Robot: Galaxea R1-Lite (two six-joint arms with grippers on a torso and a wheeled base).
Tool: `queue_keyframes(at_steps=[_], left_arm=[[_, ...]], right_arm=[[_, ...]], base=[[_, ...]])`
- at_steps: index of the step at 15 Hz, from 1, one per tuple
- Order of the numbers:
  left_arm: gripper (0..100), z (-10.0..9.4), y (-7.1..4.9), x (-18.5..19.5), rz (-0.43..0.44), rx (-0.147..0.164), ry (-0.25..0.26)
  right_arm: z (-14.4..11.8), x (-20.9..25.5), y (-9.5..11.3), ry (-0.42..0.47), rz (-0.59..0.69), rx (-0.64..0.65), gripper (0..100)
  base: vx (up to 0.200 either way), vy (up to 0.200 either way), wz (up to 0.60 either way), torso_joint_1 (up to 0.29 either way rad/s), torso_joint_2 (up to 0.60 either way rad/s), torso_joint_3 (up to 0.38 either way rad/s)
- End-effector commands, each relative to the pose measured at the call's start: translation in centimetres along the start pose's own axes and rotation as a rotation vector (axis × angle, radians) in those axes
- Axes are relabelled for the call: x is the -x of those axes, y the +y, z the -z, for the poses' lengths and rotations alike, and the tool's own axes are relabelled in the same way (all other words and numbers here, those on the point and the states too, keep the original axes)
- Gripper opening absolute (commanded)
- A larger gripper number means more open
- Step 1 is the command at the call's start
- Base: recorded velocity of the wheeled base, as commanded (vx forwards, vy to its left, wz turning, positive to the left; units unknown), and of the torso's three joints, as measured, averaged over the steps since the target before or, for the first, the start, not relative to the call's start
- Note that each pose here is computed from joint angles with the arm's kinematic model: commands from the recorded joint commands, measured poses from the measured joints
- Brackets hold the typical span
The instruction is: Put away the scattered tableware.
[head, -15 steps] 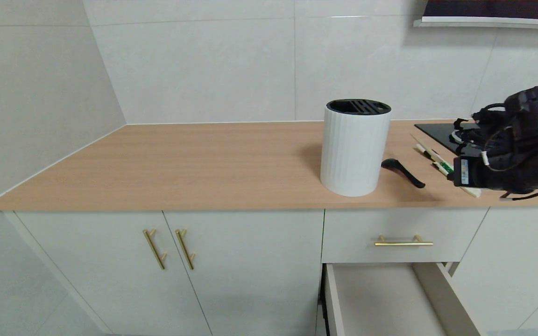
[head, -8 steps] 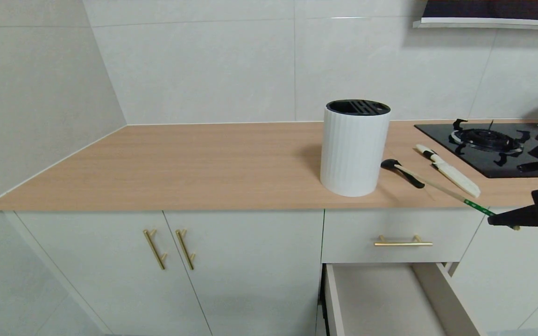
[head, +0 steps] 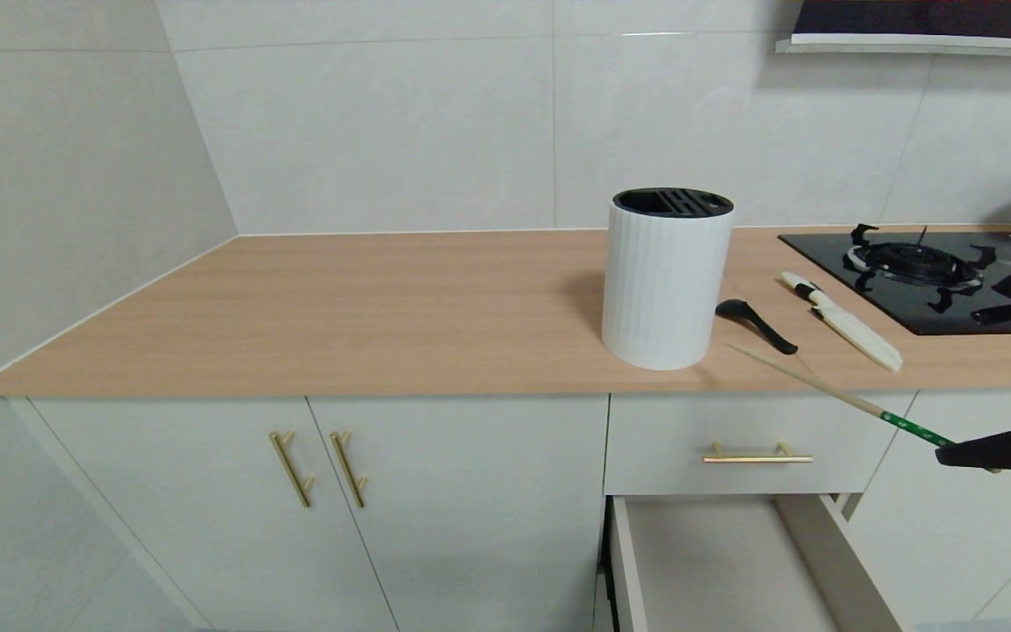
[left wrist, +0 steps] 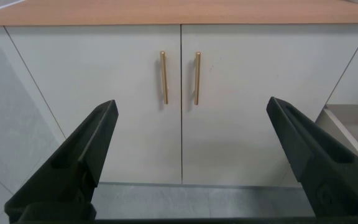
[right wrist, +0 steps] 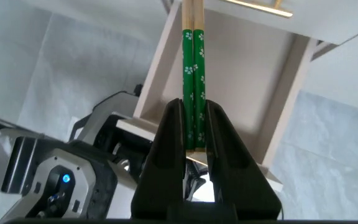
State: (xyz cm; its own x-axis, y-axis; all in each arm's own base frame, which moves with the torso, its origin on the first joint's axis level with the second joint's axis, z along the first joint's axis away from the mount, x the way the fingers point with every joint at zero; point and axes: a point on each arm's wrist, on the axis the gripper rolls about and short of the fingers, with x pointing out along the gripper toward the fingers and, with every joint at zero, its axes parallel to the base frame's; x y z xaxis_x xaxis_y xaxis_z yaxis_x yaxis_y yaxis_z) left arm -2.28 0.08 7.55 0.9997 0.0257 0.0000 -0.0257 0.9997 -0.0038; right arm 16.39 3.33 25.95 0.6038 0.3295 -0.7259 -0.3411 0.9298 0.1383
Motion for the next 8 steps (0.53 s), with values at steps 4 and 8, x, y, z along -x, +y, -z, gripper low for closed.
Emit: queue_keyframes(at_steps=[4,8], left_arm=[[100,0.0,0.0,0.0,0.000,0.001,0.000],[100,0.0,0.0,0.0,0.000,0.001,0.000]], right_arm=[[0.4,-1.7,0.5,0.067,-0.033,0.041,0],[0.7,-1.9,0.8,0.080,-0.048,0.058,0]], base=[[0.000,0.000,0.00,-0.018,0.04,0.023],[0.000,0.000,0.00,-0.160,0.40,0.227]])
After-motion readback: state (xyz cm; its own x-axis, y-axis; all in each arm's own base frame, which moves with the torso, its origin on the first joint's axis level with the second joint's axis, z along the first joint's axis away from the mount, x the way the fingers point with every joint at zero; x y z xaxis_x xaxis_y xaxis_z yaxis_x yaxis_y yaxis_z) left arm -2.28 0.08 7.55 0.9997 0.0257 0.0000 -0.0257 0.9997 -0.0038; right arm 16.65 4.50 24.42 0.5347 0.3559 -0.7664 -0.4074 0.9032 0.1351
